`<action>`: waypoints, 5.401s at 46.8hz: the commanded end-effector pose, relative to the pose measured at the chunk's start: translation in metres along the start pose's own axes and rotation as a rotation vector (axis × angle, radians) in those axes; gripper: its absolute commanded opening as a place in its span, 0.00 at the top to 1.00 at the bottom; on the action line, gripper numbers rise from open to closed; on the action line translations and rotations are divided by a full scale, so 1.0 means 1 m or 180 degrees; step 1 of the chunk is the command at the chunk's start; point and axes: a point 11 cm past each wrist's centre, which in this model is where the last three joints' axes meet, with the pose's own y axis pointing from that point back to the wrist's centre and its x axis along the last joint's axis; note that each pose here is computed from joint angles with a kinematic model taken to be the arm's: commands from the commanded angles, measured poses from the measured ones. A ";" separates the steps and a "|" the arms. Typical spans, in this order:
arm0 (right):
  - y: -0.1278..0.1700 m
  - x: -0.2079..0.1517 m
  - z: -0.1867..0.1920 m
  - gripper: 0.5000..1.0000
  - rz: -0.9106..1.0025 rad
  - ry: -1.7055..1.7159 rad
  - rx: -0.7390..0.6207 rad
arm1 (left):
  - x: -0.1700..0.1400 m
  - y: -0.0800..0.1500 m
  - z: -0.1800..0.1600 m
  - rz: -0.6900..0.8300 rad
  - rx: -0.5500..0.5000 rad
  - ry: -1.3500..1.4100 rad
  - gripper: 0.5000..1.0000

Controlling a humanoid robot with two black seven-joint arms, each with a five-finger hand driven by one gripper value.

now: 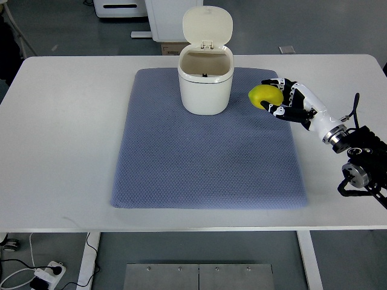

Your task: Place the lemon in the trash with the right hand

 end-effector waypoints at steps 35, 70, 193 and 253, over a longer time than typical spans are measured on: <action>-0.062 0.013 -0.102 1.00 -0.0348 0.0633 0.0086 | 0.000 0.000 0.000 0.0000 0.0000 0.0000 0.00; -0.083 0.007 -0.121 1.00 -0.0484 0.1037 -0.0166 | 0.000 0.000 0.000 0.0000 0.0000 0.0000 0.00; -0.087 -0.006 -0.117 0.08 -0.0610 0.0919 -0.0368 | 0.000 0.000 0.000 0.0000 0.0000 0.0000 0.00; 0.013 0.041 0.017 0.00 0.0436 -0.0711 -0.0745 | 0.000 0.000 0.000 0.0000 0.0000 0.0000 0.00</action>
